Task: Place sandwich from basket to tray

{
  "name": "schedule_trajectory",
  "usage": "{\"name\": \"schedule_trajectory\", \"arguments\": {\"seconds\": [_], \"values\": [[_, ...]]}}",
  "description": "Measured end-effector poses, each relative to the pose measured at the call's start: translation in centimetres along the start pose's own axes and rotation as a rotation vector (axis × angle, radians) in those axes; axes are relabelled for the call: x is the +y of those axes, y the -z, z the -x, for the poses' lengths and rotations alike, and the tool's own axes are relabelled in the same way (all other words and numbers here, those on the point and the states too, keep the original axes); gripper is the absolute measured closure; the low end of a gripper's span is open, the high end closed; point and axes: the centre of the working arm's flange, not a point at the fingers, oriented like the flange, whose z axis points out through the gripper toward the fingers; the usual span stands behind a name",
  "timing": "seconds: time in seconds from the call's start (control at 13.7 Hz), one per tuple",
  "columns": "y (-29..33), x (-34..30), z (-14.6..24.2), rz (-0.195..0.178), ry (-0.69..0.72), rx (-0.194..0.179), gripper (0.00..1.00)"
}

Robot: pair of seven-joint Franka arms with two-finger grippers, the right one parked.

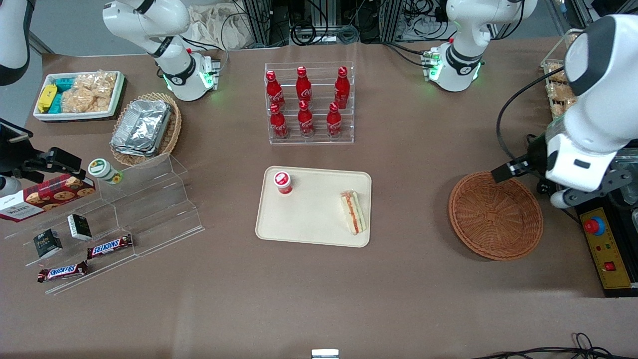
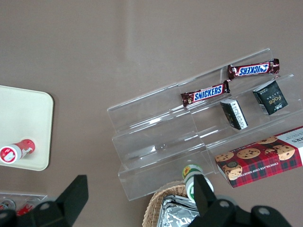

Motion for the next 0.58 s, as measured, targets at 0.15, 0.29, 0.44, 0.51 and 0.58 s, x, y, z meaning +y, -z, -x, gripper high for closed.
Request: {"name": "schedule_trajectory", "arguments": {"seconds": [0.15,0.29,0.44,0.51,0.58], "values": [[0.0,-2.3,0.4,-0.012,-0.065,-0.005,0.0],[0.2,-5.0,0.6,-0.019,-0.125,-0.008,0.0],[0.9,-8.1,1.1,-0.012,-0.174,-0.004,0.0],[1.3,-9.6,1.5,-0.006,-0.185,0.002,0.0],[1.6,-10.8,2.0,0.003,-0.189,0.018,0.0]]}}
